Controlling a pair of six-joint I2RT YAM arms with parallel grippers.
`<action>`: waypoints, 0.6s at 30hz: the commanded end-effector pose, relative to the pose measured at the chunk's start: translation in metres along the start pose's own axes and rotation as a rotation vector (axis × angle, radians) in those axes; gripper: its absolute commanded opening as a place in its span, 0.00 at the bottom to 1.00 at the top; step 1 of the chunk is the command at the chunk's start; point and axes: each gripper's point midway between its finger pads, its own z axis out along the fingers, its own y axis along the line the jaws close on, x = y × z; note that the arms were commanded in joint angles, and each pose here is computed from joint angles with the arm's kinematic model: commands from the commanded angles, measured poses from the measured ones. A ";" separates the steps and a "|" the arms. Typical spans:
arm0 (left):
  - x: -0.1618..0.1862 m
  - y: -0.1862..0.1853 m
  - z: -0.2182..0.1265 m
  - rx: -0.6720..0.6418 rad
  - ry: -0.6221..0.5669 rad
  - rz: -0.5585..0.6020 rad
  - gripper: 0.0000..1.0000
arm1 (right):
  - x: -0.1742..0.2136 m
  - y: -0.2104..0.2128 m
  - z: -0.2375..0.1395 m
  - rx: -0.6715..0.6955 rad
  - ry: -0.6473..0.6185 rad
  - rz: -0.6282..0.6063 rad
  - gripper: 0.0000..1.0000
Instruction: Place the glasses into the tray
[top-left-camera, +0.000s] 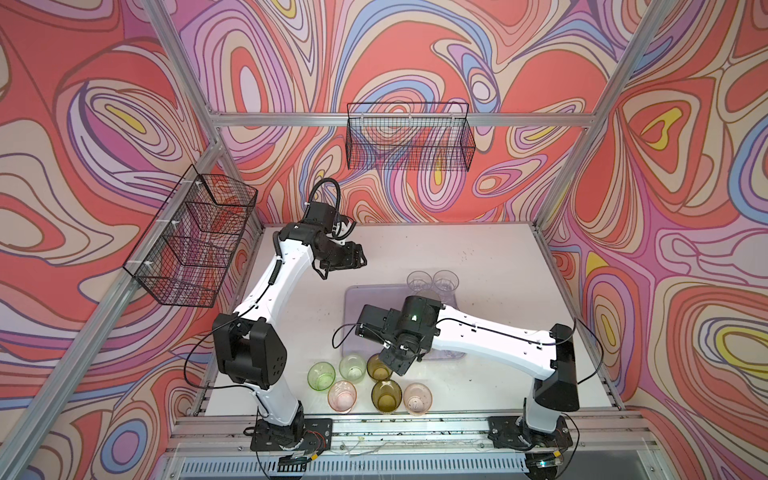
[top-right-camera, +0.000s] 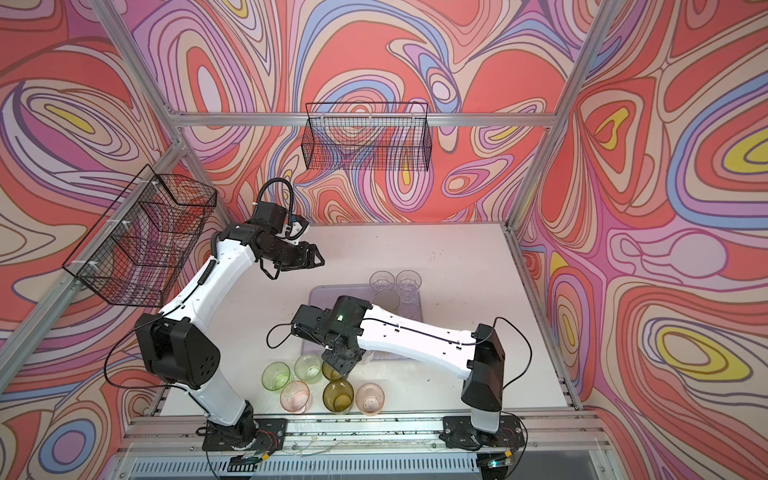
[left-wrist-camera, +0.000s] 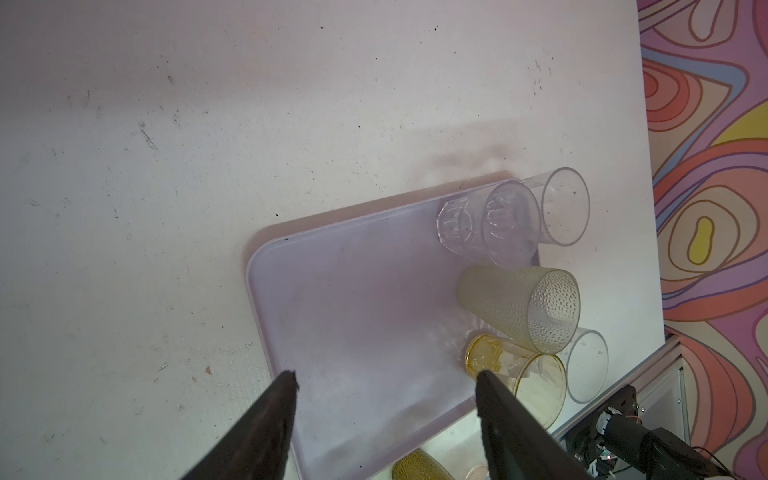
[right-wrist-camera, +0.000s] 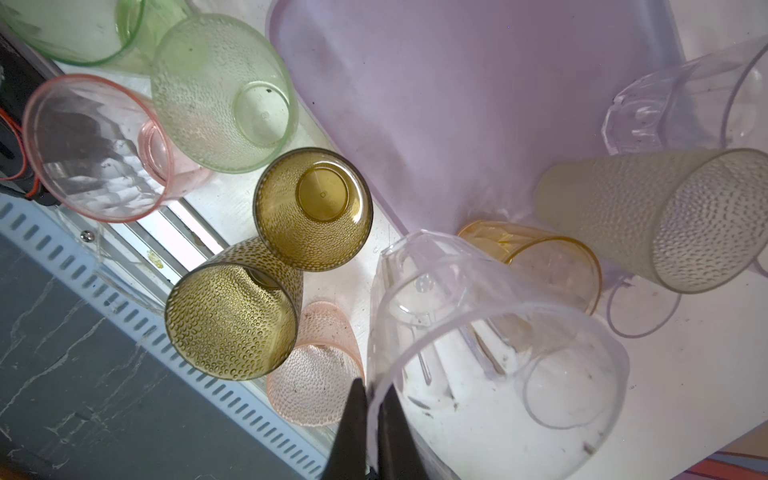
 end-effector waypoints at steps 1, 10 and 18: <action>0.000 0.001 -0.007 -0.017 -0.005 -0.003 0.71 | -0.006 -0.009 -0.008 0.048 -0.018 -0.006 0.00; -0.002 0.007 -0.010 -0.038 -0.017 -0.011 0.71 | -0.026 -0.032 -0.014 0.054 -0.074 0.065 0.00; -0.005 0.013 -0.012 -0.069 -0.028 -0.023 0.71 | -0.048 -0.049 -0.011 0.053 -0.104 0.100 0.00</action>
